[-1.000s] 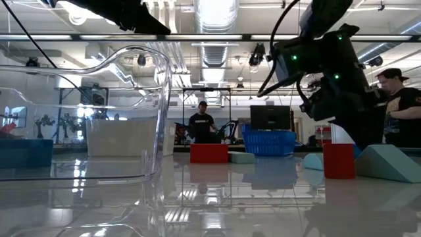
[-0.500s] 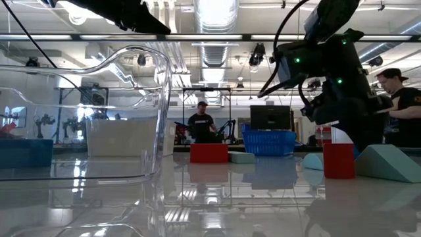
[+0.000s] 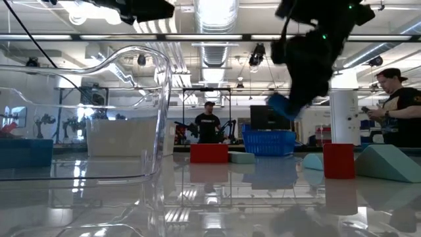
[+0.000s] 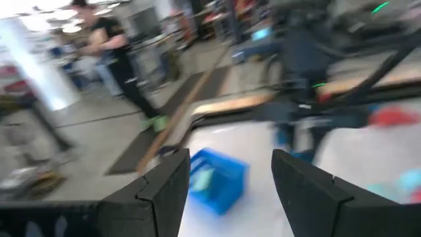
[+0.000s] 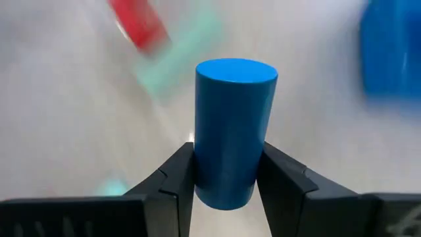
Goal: Sort & place blocks by color
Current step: Put the blue block into the transparent bin
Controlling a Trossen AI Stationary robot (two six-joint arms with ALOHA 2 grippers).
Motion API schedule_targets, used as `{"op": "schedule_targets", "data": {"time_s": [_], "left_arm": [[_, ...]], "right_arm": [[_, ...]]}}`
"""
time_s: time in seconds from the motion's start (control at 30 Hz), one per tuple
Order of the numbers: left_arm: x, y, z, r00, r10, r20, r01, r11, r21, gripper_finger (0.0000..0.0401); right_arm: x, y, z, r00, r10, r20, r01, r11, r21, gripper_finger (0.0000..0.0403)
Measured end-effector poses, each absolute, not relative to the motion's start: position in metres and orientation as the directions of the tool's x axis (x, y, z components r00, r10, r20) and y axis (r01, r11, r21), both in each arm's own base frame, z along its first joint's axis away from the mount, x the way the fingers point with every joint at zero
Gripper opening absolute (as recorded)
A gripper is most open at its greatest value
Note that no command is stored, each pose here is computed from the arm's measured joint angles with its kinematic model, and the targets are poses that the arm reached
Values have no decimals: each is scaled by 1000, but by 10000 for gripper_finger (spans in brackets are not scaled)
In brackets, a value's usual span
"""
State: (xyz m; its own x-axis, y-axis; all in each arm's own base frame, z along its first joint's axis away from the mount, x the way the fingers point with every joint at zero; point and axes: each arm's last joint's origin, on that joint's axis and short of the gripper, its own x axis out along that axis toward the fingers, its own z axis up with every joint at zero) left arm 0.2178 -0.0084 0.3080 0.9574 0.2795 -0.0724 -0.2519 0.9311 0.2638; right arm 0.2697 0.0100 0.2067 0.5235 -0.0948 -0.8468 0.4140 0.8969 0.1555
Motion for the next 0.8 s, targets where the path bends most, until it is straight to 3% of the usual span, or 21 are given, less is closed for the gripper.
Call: {"op": "schedule_targets", "data": {"time_s": [0.2, 0.4, 0.5, 0.8], "left_arm": [[235, -21, 306, 979, 203, -4, -199, 966, 167, 199], [258, -33, 292, 985, 168, 31, -171, 974, 151, 199], [270, -34, 285, 983, 170, 62, -177, 975, 133, 199], [302, -40, 269, 978, 134, 159, -153, 981, 116, 199]], "right_arm": [[274, 11, 230, 908, -80, -410, 120, 990, 73, 118], [276, 12, 236, 999, -30, -32, 27, 995, -98, 118], [279, 12, 236, 999, -14, 29, 18, 991, -136, 118], [287, 12, 232, 1000, 3, 4, -3, 991, -131, 118]]}}
